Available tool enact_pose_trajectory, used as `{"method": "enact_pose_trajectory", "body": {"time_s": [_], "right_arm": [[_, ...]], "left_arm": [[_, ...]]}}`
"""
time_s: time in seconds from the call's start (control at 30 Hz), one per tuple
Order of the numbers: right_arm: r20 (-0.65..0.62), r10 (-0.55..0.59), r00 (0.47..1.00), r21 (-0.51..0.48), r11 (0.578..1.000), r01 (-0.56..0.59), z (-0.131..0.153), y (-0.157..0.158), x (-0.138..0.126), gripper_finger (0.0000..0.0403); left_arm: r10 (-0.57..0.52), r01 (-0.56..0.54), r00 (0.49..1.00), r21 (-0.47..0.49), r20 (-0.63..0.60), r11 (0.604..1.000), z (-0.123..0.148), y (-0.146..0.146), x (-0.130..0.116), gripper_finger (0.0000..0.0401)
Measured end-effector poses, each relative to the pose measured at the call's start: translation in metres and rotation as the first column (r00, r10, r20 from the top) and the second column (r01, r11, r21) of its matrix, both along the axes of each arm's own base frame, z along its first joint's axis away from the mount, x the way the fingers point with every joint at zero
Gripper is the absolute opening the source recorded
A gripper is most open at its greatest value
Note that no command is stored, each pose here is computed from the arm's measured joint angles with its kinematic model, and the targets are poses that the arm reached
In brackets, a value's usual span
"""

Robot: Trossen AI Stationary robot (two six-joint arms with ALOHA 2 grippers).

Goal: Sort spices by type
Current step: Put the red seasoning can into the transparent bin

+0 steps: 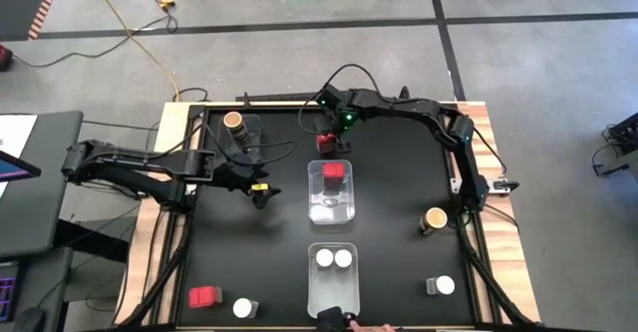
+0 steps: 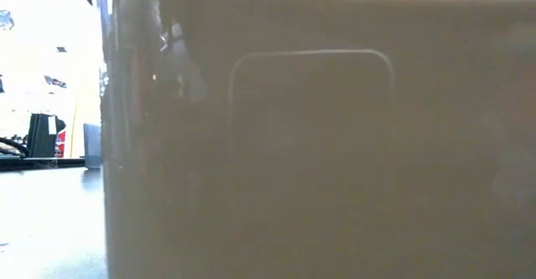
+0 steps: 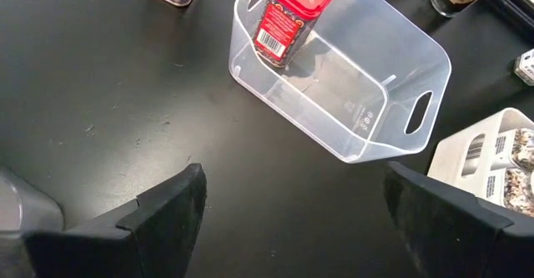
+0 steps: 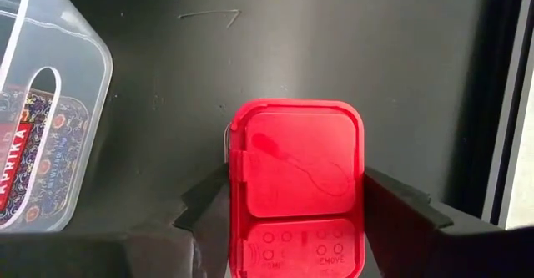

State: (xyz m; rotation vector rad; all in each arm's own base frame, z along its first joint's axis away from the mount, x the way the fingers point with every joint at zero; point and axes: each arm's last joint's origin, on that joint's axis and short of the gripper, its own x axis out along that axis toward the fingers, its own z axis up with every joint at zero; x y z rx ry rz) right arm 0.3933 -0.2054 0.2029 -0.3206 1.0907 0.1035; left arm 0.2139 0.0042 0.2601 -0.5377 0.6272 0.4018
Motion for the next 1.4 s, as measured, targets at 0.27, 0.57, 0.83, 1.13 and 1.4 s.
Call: {"method": "enact_pose_trajectory", "body": {"time_s": [0.27,0.57,0.83,1.13,1.4], "right_arm": [[0.026,-0.122,0.992,0.046,0.992,0.121,0.016,-0.009,-0.002,0.0241],[0.015,-0.278,0.960,0.097,0.956,0.276,0.078,-0.009,-0.021,0.0241],[0.108,-0.342,0.934,0.099,0.938,0.332,0.152,0.043,-0.050,0.0240],[0.128,-0.320,0.939,0.152,0.942,0.300,0.184,0.130,-0.057,0.0240],[0.044,-0.324,0.945,0.205,0.929,0.309,0.142,0.170,-0.042,0.0240]], "left_arm": [[0.000,0.000,1.000,0.000,0.000,1.000,0.000,0.000,0.000,0.0348],[0.000,0.000,1.000,0.001,-0.001,1.000,0.000,0.000,0.000,0.0348],[-0.064,0.066,0.998,0.075,-0.022,0.995,0.000,0.000,0.000,0.0348],[-0.212,0.224,0.974,0.205,-0.078,0.953,0.000,-0.001,0.000,0.0348],[-0.302,0.317,0.948,0.208,-0.101,0.925,-0.001,-0.003,0.000,0.0348]]}}
